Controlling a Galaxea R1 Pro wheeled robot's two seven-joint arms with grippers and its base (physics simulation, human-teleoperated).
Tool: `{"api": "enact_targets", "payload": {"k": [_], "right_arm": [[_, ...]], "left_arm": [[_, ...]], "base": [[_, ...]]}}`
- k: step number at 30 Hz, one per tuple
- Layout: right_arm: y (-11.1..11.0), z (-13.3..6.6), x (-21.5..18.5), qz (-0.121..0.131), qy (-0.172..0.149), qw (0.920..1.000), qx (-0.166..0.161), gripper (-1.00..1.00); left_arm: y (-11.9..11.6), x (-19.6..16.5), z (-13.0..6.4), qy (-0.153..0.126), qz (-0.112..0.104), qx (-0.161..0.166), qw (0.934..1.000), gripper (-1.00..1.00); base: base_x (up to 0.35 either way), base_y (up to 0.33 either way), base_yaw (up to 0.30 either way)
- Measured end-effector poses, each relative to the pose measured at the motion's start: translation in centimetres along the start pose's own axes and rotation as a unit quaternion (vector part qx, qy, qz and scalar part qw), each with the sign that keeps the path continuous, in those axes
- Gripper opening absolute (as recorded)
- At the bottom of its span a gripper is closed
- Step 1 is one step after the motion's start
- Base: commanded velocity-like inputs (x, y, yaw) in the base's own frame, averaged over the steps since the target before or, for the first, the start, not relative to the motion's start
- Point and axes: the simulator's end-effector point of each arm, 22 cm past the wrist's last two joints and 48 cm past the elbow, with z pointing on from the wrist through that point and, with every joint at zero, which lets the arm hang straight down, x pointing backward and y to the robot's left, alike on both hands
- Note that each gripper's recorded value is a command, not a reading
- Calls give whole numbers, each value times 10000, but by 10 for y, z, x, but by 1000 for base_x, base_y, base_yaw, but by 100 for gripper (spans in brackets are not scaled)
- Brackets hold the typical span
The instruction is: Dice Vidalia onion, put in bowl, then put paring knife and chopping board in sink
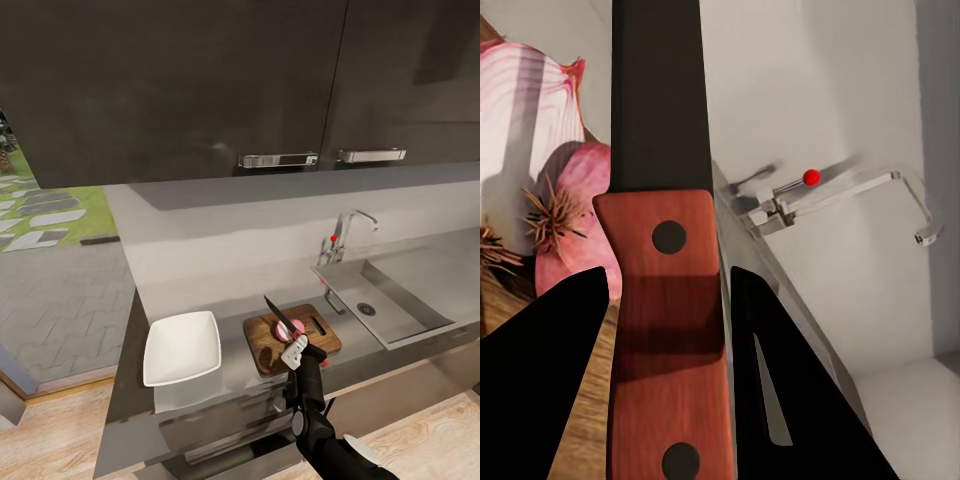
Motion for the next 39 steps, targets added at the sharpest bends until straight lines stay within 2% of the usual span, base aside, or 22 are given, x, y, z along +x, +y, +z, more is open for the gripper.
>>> {"api": "enact_targets", "payload": {"k": [5, 15, 39], "right_arm": [[2, 0, 1, -17, 12, 10000, -17, -100], [21, -4, 0, -43, 98, 9998, -177, -100], [22, -4, 1, -48, 112, 9998, -186, -100]], "left_arm": [[0, 0, 0, 0, 0, 0, 10000, 100], [0, 0, 0, 0, 0, 0, 10000, 100], [0, 0, 0, -6, -1, 0, 10000, 100]], "base": [[0, 0, 0], [0, 0, 0], [0, 0, 0]]}}
